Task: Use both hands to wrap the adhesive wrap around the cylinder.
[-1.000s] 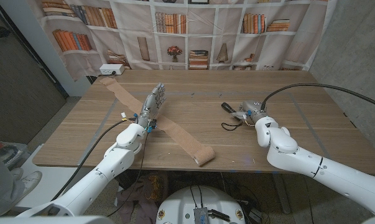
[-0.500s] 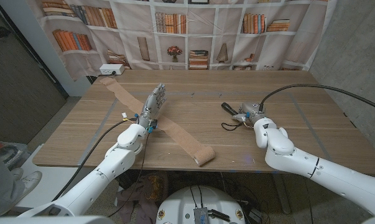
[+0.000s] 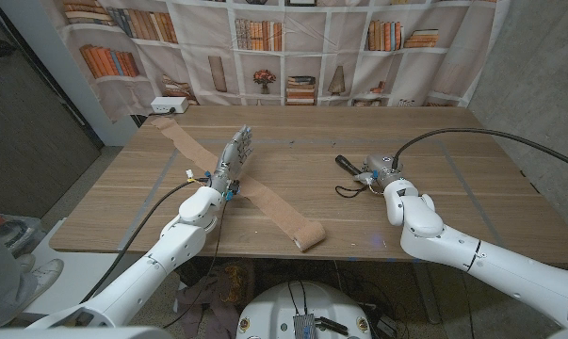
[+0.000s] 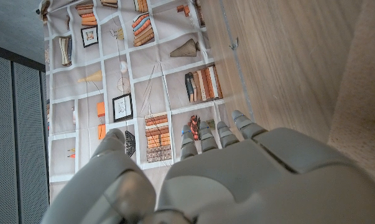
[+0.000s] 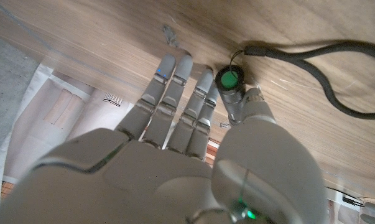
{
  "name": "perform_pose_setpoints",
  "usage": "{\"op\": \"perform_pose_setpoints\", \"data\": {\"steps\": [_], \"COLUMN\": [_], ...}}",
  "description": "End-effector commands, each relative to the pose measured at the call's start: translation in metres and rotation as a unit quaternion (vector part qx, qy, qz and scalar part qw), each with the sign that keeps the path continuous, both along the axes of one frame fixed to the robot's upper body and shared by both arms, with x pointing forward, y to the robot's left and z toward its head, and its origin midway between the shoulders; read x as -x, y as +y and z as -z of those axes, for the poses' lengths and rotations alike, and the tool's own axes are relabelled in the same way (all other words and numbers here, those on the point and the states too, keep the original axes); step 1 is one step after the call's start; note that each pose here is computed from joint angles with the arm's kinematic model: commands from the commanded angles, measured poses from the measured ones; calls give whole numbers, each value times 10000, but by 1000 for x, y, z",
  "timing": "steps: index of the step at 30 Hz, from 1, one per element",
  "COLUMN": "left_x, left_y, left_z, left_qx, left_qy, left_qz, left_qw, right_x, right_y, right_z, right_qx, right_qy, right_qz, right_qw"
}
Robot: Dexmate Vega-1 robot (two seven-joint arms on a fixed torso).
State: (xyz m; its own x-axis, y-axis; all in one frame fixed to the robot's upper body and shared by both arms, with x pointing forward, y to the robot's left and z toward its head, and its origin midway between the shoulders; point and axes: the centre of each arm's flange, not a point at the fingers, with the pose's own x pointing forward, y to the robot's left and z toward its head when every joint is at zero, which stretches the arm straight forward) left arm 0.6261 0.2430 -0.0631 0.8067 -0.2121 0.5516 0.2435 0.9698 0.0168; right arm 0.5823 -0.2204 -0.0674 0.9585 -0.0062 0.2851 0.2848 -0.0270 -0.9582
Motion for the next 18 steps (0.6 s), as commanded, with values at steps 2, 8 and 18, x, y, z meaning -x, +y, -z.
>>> {"op": "perform_pose_setpoints", "data": {"steps": [2,8,18], "left_x": [1,2,1], "left_y": [1,1,0], "left_z": [4,7,6], "left_qx": [52,84,57], "left_qy": [12,39,43], "left_qz": [-13,-14,1], "left_qw": [10000,10000,10000], "right_x": [-1,1,11], "right_y": [11,11,7], "right_z": [6,7,-1], "right_qx": [226,261,164], "right_qy": [1,-109,-596], "right_qz": [-171,-250,-464], "right_qw": [9996,9993,9970]}}
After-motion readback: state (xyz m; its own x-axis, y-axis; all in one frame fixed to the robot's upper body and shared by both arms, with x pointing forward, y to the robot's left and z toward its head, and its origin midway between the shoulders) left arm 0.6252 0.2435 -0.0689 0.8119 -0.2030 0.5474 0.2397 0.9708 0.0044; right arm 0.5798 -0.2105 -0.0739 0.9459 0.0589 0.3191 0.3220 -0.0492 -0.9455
